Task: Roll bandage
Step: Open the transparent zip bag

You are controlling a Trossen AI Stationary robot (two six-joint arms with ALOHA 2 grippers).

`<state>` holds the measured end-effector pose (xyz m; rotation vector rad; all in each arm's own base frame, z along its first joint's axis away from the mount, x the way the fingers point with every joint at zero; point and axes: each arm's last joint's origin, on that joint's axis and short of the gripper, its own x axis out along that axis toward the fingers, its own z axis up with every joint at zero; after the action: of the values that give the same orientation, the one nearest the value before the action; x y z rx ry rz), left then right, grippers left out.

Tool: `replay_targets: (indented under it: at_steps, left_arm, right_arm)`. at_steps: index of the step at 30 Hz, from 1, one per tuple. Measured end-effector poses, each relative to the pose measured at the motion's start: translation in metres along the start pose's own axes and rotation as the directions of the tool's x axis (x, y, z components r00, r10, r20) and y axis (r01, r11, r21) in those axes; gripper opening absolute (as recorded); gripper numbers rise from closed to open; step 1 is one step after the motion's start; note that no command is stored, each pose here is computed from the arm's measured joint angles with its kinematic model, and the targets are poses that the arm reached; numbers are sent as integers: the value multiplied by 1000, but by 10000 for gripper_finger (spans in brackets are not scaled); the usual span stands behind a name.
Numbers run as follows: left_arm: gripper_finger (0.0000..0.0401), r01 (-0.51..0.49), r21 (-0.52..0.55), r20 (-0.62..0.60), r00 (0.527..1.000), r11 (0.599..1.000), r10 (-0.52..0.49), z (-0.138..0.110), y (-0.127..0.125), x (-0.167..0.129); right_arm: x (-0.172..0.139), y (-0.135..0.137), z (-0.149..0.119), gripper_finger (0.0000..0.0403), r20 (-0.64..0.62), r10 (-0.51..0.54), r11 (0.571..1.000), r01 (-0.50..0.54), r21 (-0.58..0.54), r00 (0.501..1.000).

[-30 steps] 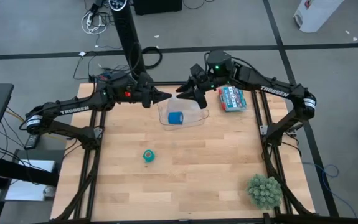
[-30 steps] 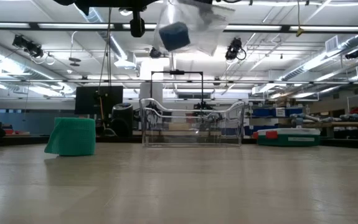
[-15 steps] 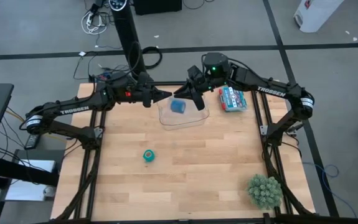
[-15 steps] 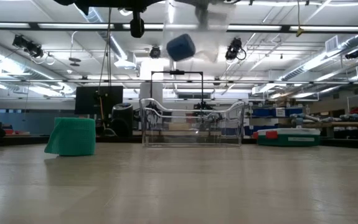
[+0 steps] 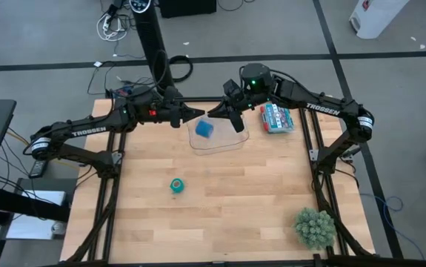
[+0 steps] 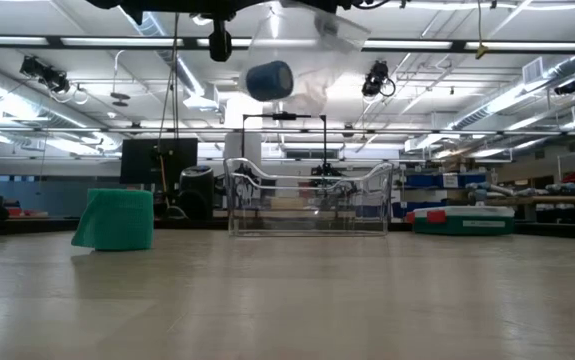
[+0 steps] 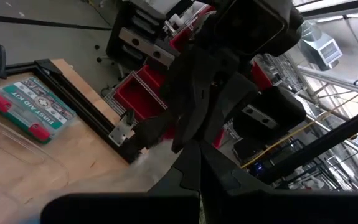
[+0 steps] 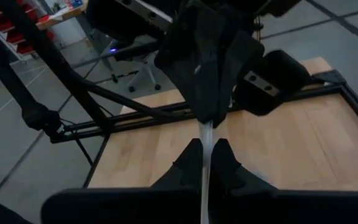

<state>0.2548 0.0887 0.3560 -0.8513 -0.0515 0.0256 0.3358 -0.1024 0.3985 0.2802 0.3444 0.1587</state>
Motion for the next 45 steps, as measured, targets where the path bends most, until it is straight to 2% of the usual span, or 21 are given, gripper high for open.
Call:
replay_targets:
  at_steps: [35,45]
  left_arm:
    - [0,7,-11,-3,1000,1000,-7,0,0,0]
    - [0,8,-13,-6,1000,1000,-8,1,0,0]
  right_arm:
    - [-17,8,-21,0,-225,10,988,25,153,974]
    - [-27,13,-28,0,-306,14,976,53,209,952]
